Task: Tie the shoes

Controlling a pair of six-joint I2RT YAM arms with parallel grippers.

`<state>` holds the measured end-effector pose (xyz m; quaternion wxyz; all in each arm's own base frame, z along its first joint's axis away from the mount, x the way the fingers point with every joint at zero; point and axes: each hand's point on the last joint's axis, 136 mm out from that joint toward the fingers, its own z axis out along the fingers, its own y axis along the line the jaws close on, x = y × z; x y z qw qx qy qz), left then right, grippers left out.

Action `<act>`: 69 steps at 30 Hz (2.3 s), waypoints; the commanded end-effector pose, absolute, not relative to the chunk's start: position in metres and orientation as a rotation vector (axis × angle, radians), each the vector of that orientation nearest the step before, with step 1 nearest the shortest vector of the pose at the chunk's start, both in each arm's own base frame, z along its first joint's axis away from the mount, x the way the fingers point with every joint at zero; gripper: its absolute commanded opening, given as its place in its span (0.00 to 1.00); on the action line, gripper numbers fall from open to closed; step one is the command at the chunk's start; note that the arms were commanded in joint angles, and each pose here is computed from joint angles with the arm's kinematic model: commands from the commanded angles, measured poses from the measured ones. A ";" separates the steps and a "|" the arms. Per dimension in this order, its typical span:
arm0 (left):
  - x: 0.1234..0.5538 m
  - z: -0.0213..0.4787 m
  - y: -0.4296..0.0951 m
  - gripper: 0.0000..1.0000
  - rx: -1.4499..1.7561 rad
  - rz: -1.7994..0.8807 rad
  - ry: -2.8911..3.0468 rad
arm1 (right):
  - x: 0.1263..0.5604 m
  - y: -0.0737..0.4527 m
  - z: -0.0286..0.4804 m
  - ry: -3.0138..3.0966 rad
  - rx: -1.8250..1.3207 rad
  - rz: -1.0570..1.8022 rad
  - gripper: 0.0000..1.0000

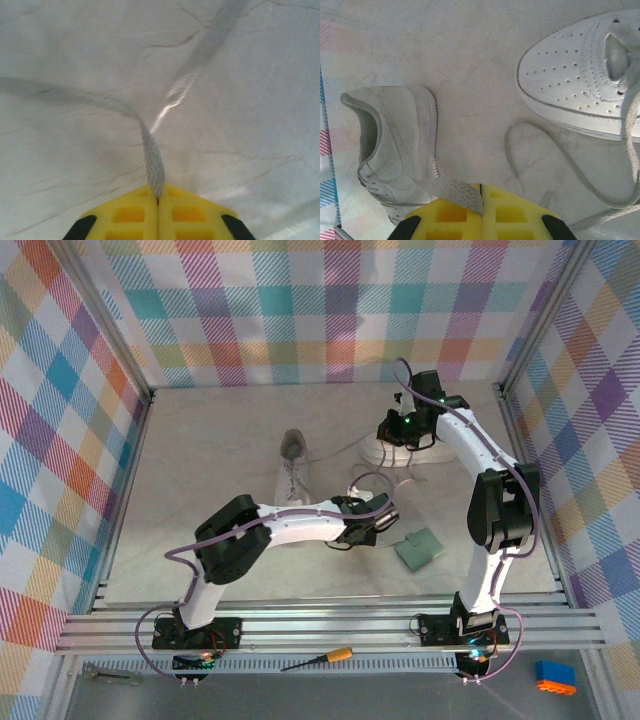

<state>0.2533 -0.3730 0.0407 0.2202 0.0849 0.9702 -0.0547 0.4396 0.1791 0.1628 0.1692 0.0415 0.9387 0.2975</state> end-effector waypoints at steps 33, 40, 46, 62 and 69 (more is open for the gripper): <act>0.264 0.308 -0.060 0.00 -0.380 0.111 2.018 | 0.281 0.261 0.116 2.914 -0.282 0.538 0.10; 0.267 0.295 -0.047 0.00 -0.439 0.124 2.047 | 0.313 0.218 0.102 2.760 -0.060 0.153 0.32; 0.269 0.277 -0.028 0.00 -0.536 0.083 2.089 | 0.264 0.216 0.085 2.824 -0.200 0.267 0.36; 0.287 0.248 -0.024 0.00 -0.649 -0.078 2.172 | 0.245 0.231 0.032 2.913 -0.359 0.047 0.35; 0.288 0.243 -0.030 0.00 -0.632 -0.102 2.198 | 0.249 0.236 0.016 2.927 -0.375 0.043 0.33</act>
